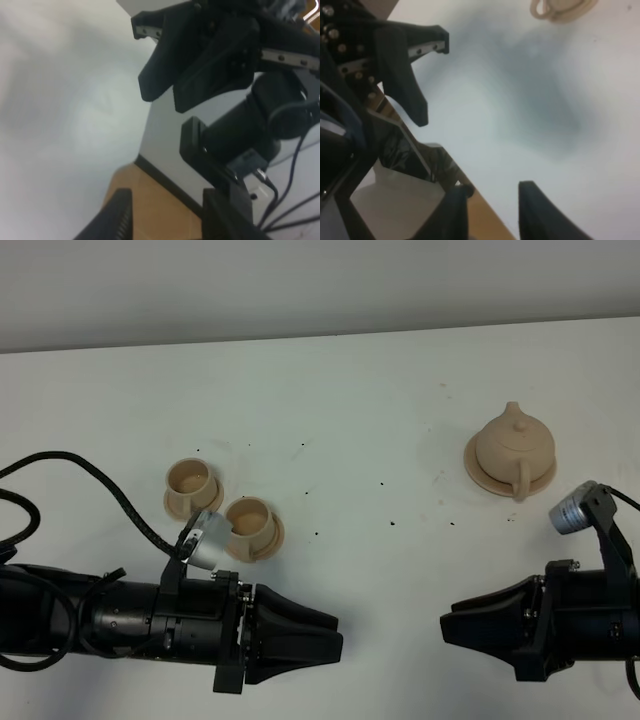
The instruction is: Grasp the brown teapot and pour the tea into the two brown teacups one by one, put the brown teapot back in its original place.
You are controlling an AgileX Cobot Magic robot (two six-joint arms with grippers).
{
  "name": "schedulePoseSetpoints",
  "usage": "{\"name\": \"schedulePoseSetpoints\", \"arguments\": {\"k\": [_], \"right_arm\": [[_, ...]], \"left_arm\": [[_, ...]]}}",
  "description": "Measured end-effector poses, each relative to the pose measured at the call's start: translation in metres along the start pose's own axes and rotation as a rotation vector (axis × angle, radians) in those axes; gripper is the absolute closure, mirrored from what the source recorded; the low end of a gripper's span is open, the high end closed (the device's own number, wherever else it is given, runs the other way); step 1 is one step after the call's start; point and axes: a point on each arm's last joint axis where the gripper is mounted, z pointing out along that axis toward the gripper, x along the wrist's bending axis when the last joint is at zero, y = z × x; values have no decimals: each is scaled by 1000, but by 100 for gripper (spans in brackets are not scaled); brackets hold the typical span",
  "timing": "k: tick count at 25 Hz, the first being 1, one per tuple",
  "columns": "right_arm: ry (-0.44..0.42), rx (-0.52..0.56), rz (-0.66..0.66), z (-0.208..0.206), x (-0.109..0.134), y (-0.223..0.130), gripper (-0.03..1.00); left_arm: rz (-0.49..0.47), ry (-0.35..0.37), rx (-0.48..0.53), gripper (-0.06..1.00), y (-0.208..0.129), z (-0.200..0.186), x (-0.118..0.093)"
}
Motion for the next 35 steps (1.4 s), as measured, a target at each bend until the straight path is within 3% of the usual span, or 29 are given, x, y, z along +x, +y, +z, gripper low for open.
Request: {"name": "schedulePoseSetpoints", "arguments": {"k": [4,7,10,13,18,19,24,26,29,32,35], "right_arm": [[-53,37,-20,-1,-4,19,69],[-129,62,-49,-7,-5,39,69],[-213,50,-72,-19,1,59,69],[-274,31,-88,-32,9,76,69],[-357,53,-109,-44,16,89,69],[-368,54,-102,-45,16,90,69],[-408,65,-119,-51,18,90,69],[-412,64,-122,-52,19,90,69],[-413,60,-126,-52,19,92,69],[-414,59,-125,-52,19,92,69],[-414,59,-126,-52,19,92,69]], "left_arm": [[54,77,-26,57,23,-5,-7],[111,192,-24,57,48,-16,-20],[162,363,-14,57,71,-35,-43],[118,522,-47,57,82,-57,-70],[33,762,-32,57,67,-93,-109],[36,833,-18,57,61,-102,-116],[-142,1210,34,57,22,-150,-145],[-183,1317,52,57,8,-165,-155],[-159,1351,58,57,-5,-174,-168],[-76,1284,56,57,-12,-172,-178],[-36,1228,80,57,-23,-166,-176]]}}
